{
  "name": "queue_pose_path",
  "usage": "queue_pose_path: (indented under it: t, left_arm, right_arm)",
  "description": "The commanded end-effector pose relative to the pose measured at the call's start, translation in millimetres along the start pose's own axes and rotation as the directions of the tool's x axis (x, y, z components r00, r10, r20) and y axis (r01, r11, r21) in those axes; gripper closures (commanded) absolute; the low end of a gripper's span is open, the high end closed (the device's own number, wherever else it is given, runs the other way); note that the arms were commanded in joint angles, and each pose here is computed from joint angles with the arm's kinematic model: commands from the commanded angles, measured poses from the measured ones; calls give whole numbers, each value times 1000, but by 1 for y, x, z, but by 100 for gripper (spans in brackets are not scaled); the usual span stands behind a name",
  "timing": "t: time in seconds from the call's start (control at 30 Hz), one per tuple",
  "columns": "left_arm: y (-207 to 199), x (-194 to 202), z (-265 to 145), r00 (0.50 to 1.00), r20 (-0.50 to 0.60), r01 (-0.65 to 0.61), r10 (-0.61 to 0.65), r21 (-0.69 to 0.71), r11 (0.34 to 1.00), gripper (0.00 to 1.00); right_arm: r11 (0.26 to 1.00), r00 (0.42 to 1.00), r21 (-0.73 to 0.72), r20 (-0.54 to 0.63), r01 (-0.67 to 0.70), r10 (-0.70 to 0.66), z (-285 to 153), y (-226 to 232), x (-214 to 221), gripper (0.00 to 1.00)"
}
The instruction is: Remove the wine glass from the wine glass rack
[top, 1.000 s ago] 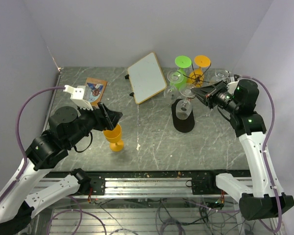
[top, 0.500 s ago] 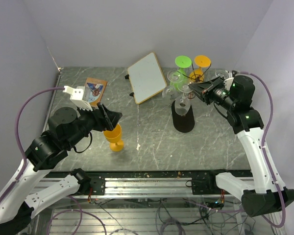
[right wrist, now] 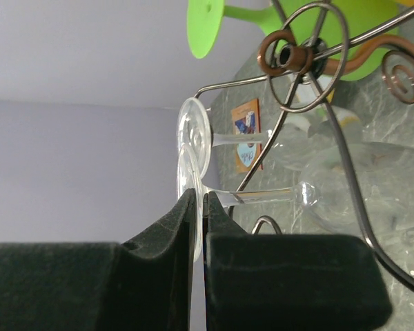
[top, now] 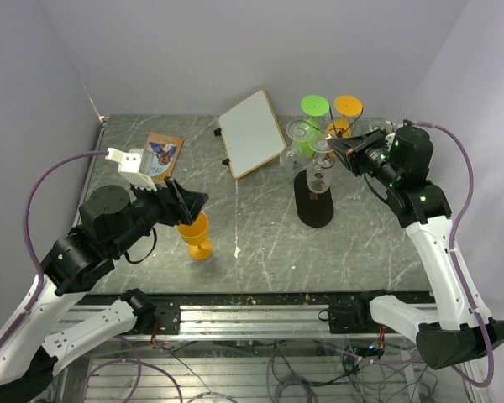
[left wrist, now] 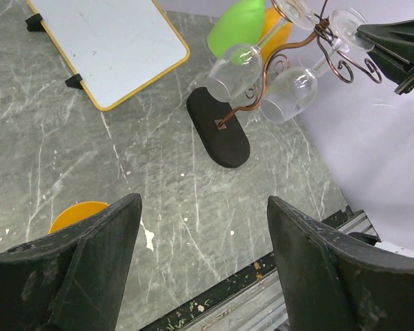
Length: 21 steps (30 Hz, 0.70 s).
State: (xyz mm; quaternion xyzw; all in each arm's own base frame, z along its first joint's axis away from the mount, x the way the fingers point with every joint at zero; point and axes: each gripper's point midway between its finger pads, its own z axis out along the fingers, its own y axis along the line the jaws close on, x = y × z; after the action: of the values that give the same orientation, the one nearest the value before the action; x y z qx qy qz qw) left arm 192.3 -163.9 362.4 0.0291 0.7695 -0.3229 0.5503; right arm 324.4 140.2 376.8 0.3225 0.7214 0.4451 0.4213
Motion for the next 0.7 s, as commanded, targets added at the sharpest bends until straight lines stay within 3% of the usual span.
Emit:
queue_pose_path:
  t: [0.0, 0.67]
  left_arm:
    - [-3, -5, 0, 1000, 24, 5, -5, 17, 1000, 16]
    - [-11, -5, 4, 1000, 16, 23, -24, 46, 999, 16]
  right_arm:
    - [1000, 995, -26, 102, 8, -5, -12, 17, -19, 100]
    - [999, 974, 7, 222, 43, -43, -56, 8, -31, 100]
